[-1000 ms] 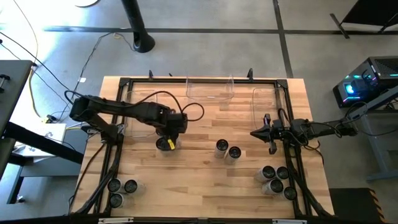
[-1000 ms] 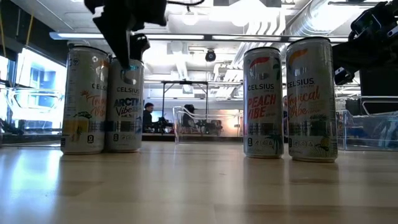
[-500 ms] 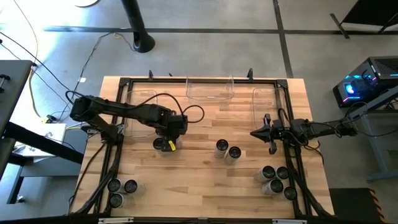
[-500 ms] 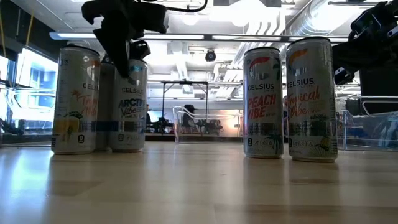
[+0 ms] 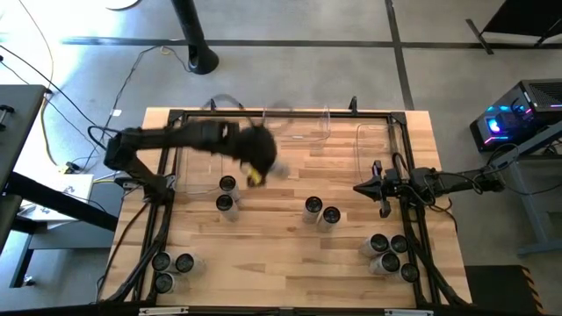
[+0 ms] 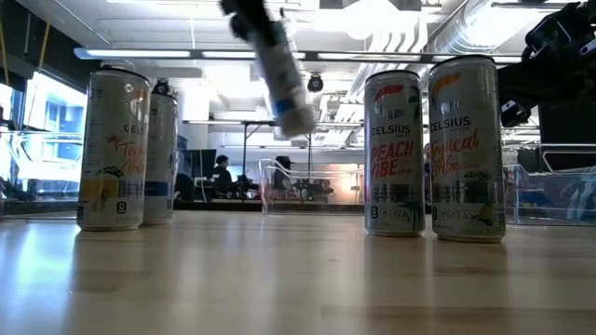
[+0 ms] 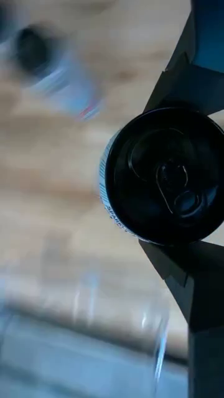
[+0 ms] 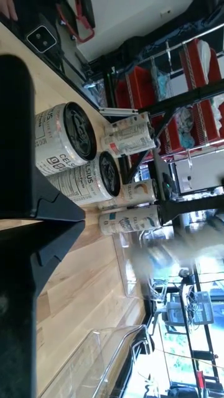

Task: Sort soda cans
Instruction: Put the white and blue soda can into the middle transparent bin

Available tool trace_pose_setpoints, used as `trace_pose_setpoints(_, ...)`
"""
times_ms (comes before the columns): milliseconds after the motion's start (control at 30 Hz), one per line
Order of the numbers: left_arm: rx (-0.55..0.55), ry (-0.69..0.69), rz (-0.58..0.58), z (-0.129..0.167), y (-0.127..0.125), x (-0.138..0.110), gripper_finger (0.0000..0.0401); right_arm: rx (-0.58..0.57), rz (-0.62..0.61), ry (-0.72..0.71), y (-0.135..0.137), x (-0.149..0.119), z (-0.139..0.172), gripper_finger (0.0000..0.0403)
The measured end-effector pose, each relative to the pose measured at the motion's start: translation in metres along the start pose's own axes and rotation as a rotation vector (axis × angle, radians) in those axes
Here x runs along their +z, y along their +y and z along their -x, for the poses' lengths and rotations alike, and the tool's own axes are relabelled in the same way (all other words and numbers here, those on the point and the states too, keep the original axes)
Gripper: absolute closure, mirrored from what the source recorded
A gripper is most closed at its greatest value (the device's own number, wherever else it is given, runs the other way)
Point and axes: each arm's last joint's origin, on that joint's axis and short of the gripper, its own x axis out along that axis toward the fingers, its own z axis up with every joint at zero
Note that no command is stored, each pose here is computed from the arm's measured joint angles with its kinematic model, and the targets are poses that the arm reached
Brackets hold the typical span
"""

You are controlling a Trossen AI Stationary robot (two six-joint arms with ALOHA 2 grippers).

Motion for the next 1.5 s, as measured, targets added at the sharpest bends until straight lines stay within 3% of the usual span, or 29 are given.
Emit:
trace_pose_setpoints(267,0.136,0.023,0.062,-0.017,0.114,0.042,0.0156,0.000,0.000,0.000,0.000,0.000,0.000,0.0402)
trace_pose_setpoints(400,0.103,0.092,0.107,-0.047,0.158,0.041,0.0156,0.000,0.000,0.000,0.000,0.000,0.000,0.0402)
trace_pose_setpoints(533,0.092,0.198,0.125,-0.081,0.185,0.030,0.0156,0.000,0.000,0.000,0.000,0.000,0.000,0.0402)
trace_pose_setpoints(800,0.103,0.359,0.108,-0.131,0.204,0.007,0.0149,0.000,0.000,0.000,0.000,0.000,0.000,0.0402)
trace_pose_setpoints(1033,0.155,0.431,0.090,-0.155,0.206,0.000,0.0143,0.000,0.000,0.000,0.000,0.000,0.000,0.0402)
trace_pose_setpoints(1333,0.221,0.427,0.119,-0.155,0.211,0.000,0.0086,0.000,0.000,0.000,0.000,0.000,0.000,0.0402)
trace_pose_setpoints(1500,0.288,0.461,0.097,-0.151,0.212,0.000,0.0075,0.000,0.000,0.000,0.000,0.000,0.000,0.0402)
